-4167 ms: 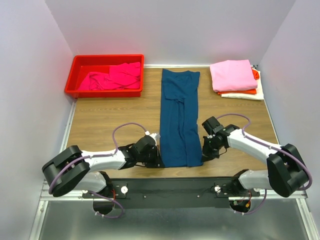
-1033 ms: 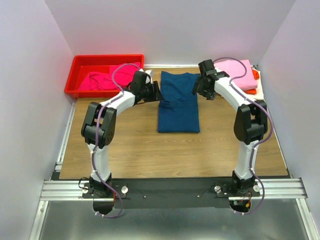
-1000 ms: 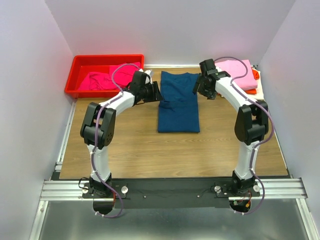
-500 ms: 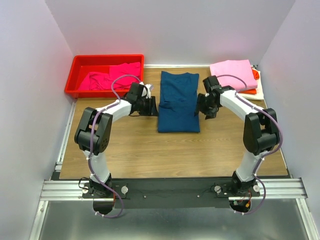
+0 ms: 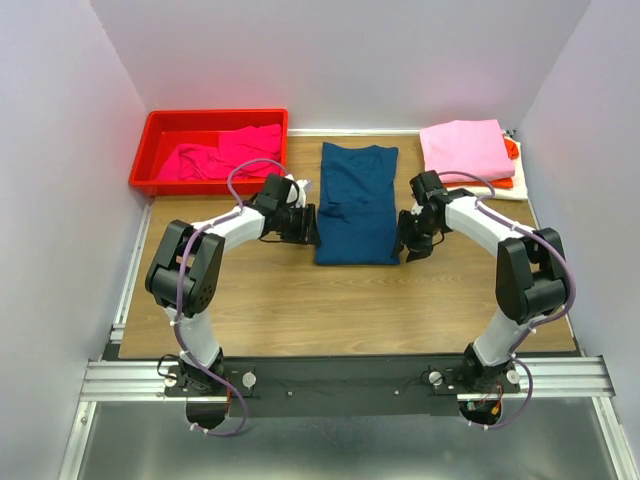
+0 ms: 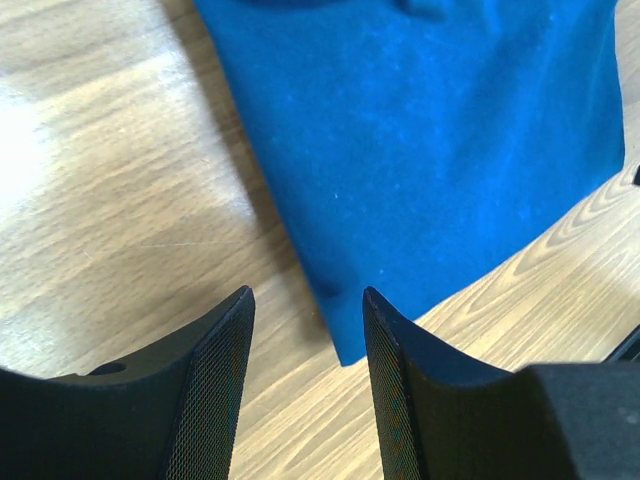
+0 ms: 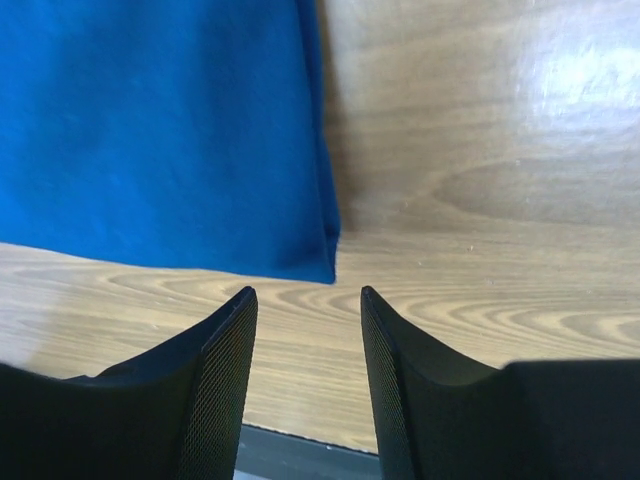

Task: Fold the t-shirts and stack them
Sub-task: Fold the tshirt

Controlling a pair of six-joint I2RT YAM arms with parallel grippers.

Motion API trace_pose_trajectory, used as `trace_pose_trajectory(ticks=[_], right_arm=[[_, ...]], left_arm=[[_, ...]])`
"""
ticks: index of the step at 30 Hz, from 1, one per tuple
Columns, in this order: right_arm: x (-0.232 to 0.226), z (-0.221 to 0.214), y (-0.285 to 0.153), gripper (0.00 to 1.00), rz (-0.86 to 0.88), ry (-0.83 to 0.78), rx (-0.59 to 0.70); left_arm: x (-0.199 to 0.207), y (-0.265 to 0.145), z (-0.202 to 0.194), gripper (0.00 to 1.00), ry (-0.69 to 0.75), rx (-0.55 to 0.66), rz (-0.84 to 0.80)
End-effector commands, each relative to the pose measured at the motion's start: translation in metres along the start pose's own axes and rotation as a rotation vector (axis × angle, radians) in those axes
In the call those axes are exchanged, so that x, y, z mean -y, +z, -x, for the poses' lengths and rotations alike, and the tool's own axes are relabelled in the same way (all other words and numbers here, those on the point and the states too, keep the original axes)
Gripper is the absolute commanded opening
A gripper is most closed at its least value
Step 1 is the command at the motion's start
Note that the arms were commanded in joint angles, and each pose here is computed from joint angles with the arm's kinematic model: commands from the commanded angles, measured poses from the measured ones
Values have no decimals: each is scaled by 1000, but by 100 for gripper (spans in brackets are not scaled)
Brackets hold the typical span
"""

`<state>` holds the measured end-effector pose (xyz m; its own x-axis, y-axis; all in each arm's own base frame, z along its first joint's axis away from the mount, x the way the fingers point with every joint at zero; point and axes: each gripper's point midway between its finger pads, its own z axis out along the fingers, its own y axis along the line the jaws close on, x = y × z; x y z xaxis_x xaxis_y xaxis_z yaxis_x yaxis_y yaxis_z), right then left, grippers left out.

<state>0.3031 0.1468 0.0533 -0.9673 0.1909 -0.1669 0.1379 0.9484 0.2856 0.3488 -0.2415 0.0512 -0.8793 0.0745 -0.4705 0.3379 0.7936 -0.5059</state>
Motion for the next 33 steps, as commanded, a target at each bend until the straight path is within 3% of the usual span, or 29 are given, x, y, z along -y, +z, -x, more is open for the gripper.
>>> trace_pose_trajectory(ticks=[1,24,33], right_arm=[[1,-11,5,52,16,-18,-42],[15,-28,43,36,-5,-32,-121],[17,-37,51,16,5,-37,-156]], left_arm=[[14,-8,-3,55,13,4,-26],[14,-15,-33,55,-28,-25,41],[11,-13,-46,54,-53,-45,51]])
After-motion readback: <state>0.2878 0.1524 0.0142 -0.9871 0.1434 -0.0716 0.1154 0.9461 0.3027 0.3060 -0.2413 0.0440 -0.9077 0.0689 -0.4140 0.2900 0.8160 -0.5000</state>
